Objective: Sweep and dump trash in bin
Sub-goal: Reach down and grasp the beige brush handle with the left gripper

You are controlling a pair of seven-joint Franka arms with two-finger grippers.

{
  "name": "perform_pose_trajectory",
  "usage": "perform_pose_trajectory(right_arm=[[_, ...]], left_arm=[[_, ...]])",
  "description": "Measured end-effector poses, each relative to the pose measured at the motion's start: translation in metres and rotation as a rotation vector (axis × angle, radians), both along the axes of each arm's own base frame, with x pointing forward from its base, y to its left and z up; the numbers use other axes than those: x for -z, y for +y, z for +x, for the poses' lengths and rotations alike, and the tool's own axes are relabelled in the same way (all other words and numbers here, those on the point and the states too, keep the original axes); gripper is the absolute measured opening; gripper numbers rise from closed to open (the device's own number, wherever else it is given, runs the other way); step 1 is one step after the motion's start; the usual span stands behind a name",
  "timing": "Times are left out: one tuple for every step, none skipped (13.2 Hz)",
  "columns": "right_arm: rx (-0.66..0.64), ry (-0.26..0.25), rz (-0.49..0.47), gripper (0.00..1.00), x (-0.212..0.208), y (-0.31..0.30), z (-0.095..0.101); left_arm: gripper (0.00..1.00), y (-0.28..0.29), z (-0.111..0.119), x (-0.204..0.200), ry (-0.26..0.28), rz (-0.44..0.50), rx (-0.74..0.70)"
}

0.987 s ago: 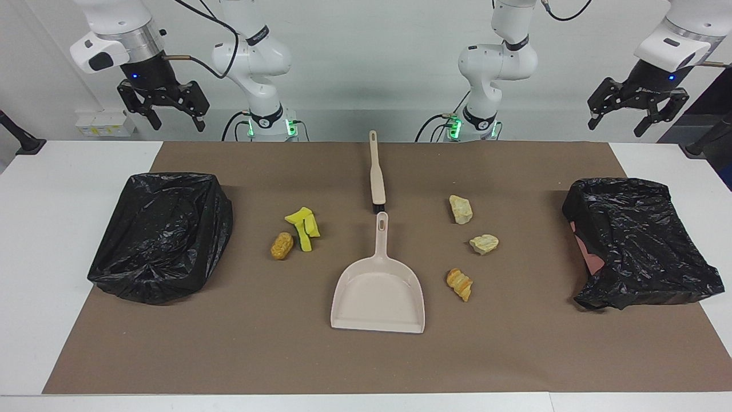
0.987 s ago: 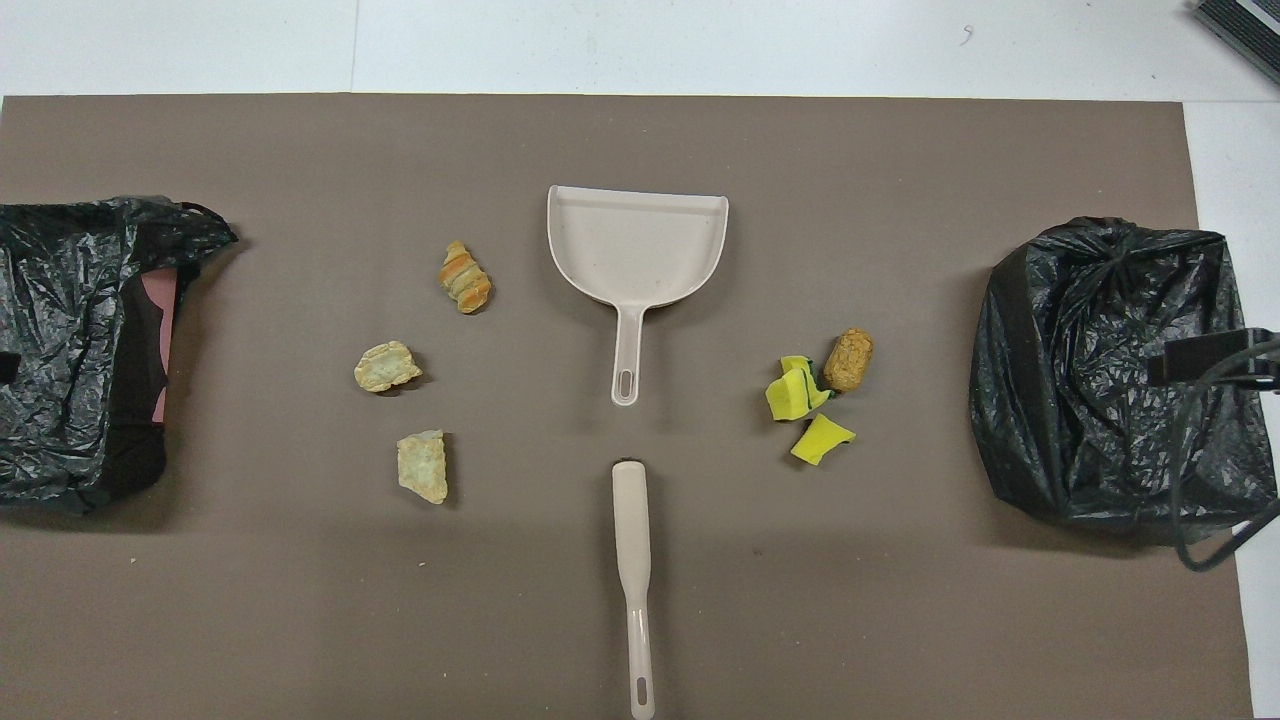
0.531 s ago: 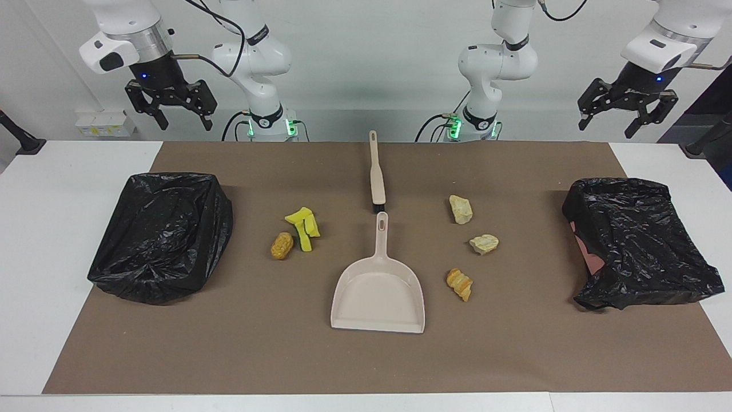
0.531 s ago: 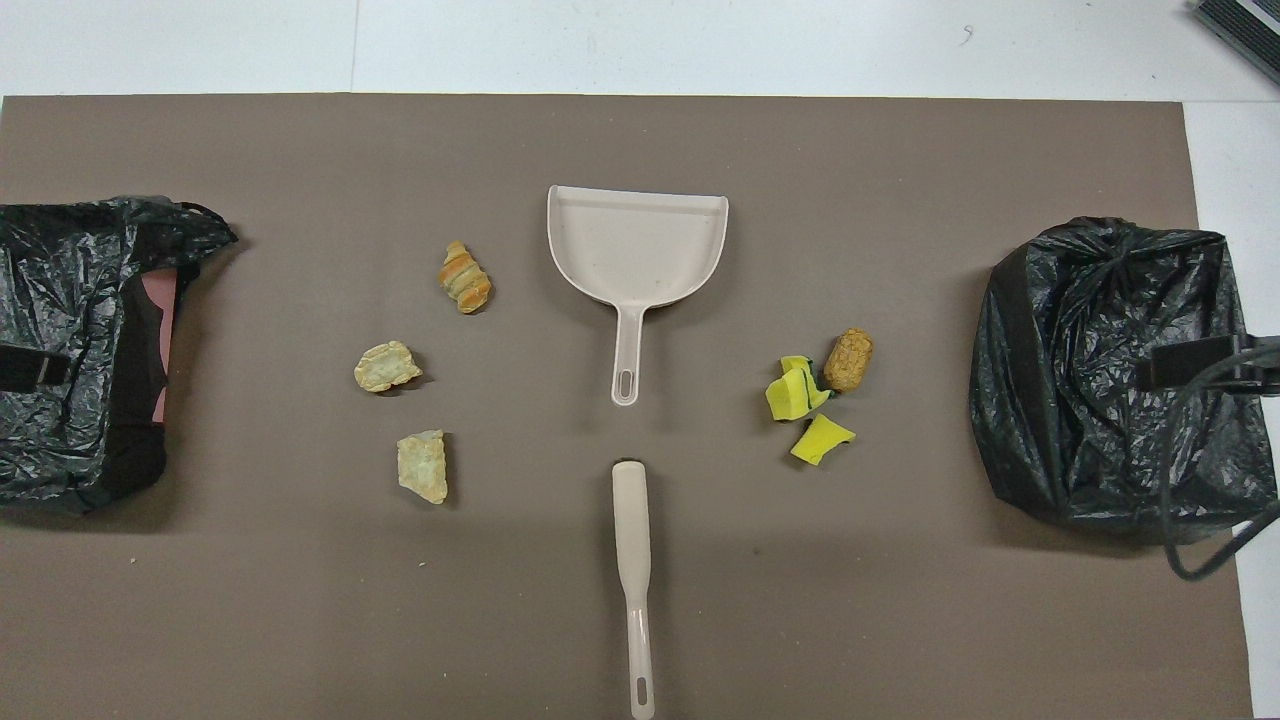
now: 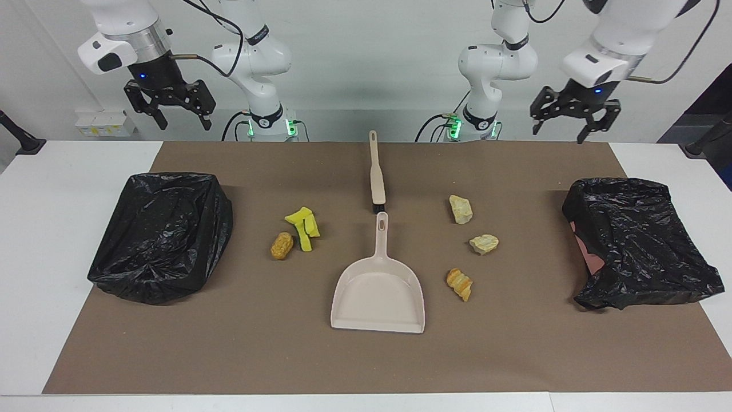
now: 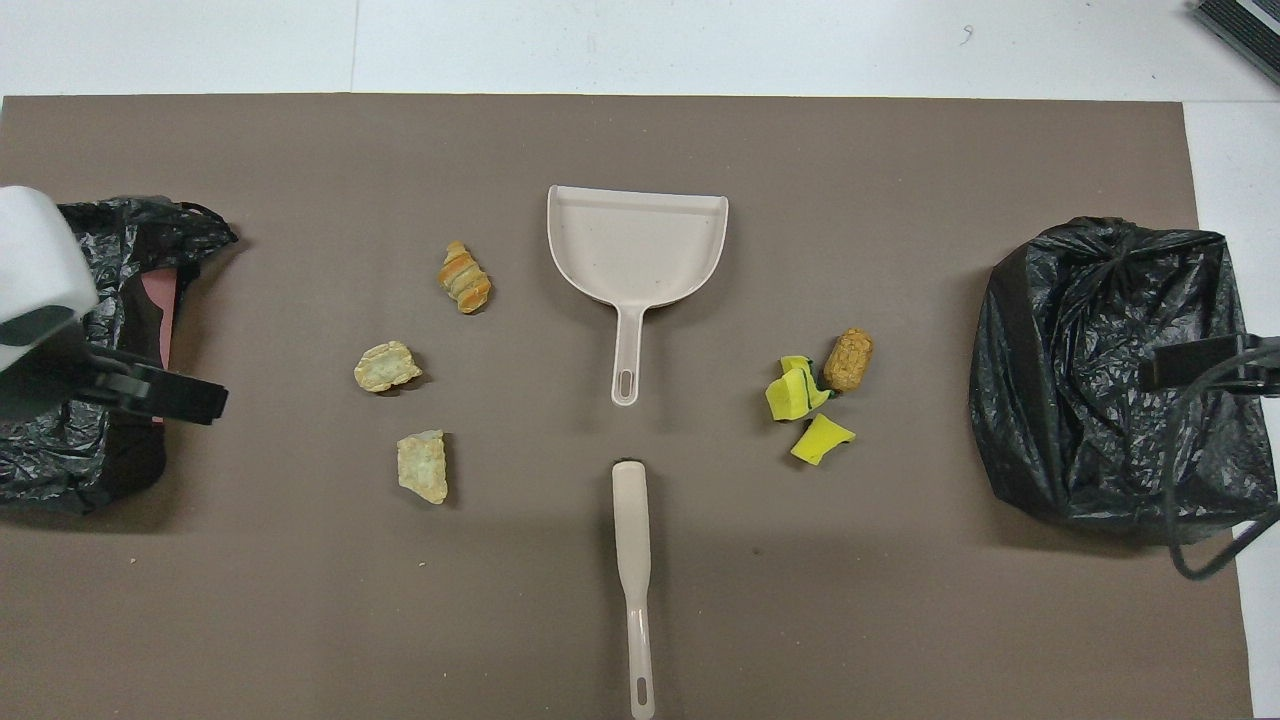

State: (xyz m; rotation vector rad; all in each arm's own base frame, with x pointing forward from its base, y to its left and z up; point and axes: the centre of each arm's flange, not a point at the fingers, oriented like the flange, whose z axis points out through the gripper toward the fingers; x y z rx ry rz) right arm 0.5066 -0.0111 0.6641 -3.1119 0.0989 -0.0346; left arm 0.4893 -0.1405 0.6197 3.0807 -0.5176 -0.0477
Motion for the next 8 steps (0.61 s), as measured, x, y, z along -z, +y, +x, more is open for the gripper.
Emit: perform_pose_trajectory(right_arm=[[-0.001,0.0,0.0,1.0,0.0,0.0,0.0],[-0.002,0.0,0.0,1.0,0.0,0.001,0.0],[-0.003,0.0,0.0,1.0,0.0,0.001,0.0],[-0.005,0.0,0.0,1.0,0.0,0.002,0.0],[-0.007,0.0,0.0,1.0,0.0,0.003,0.0],[-0.009,0.0,0.0,1.0,0.0,0.004,0.0],[-0.01,0.0,0.0,1.0,0.0,0.005,0.0],[-0.01,0.0,0.0,1.0,0.0,0.005,0.0]], left_arm=[[1.0,-0.021,-0.01,0.012,-0.007,0.005,-0.007],[1.0,-0.042,-0.021,0.025,-0.014,0.008,-0.016],[1.0,-0.062,-0.034,0.037,-0.018,0.01,-0.026],[1.0,-0.081,-0.046,0.048,-0.021,0.012,-0.039],[1.0,-0.099,-0.058,0.059,-0.024,0.013,-0.052],[1.0,-0.115,-0.068,0.069,-0.026,0.014,-0.063],[1.0,-0.13,-0.078,0.079,-0.029,0.013,-0.074],[1.0,-0.144,-0.088,0.089,-0.031,0.011,-0.085]])
